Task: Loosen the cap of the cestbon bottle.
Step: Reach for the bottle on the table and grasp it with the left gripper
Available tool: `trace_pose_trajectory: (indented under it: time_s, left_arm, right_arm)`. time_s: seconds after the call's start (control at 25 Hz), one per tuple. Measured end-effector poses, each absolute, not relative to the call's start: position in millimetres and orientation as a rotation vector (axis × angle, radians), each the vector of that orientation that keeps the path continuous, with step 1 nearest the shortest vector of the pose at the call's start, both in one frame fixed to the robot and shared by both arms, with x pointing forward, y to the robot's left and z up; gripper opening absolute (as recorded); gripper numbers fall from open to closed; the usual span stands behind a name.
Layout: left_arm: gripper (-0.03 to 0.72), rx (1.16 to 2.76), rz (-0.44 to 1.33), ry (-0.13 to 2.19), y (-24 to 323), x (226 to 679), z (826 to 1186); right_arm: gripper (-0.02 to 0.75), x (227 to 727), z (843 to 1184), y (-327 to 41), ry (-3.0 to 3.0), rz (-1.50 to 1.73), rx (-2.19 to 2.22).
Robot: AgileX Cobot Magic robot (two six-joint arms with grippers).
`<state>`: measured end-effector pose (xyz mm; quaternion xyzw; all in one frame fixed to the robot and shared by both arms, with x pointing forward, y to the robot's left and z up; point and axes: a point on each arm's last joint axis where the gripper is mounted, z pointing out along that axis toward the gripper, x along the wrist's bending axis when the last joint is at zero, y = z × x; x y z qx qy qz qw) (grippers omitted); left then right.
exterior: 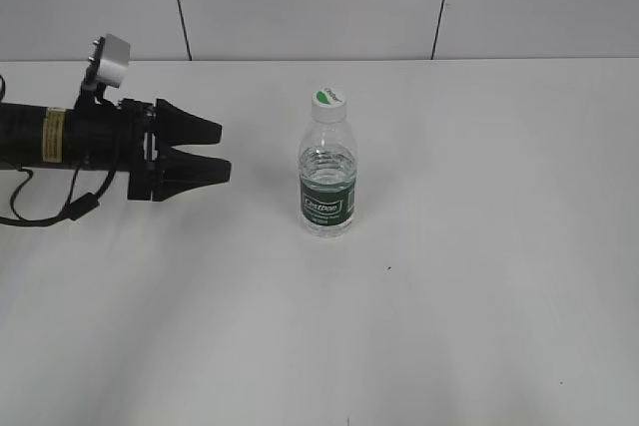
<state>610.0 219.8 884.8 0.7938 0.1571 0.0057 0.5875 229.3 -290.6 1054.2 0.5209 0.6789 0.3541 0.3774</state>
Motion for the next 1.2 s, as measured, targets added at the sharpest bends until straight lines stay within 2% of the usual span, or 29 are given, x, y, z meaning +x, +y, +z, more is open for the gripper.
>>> trace_pose_trajectory:
  time_s: [0.6,1.0,1.2]
  left_arm:
    - [0.559,1.883,-0.153,0.172,134.9,618.9,835.6]
    - [0.559,1.861,-0.143,0.057,91.5,620.5,844.8]
    - [0.559,1.822,-0.136,0.094,85.0,621.7,845.3]
  right_arm:
    - [0.517,229.3,1054.2,-290.6,1.736,0.905,1.332]
    - [0.517,229.3,1054.2,-290.6,1.736,0.905,1.332]
    - [0.517,229.3,1054.2,-290.6,1.736,0.905,1.332]
